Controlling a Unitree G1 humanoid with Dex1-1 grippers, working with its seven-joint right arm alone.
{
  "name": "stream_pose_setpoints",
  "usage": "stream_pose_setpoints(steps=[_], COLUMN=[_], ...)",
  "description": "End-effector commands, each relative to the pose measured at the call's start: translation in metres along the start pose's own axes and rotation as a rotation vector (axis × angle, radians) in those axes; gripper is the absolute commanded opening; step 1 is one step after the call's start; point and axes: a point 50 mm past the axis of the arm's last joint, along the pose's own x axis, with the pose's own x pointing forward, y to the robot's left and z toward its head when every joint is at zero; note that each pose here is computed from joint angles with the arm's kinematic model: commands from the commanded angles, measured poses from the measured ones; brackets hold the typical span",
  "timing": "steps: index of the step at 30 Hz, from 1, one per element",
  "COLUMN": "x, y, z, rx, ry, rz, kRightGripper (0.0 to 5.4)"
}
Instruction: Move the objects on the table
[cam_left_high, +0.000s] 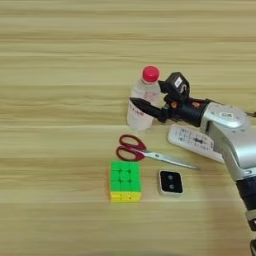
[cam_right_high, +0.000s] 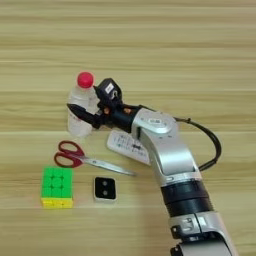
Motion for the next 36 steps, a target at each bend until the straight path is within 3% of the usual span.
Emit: stream_pose_setpoints(steps=[1, 7, 14, 26, 36], x=[0.002, 0.002, 0.000, -0.005, -0.018], y=[-0.010, -0.011, -0.012, -0.012, -0.004], z=[0.019, 0.021, 0.038, 0.057, 0.087], rx=[-0.088, -0.090, -0.099, -0.121, -0.260], ry=[-0.025, -0.038, -0.156, -0.323, -0.592], rz=[-0.031, -0.034, -0.051, -0.062, -0.064], kRightGripper=[4.10, 4.66, 5.37, 5.37, 5.37])
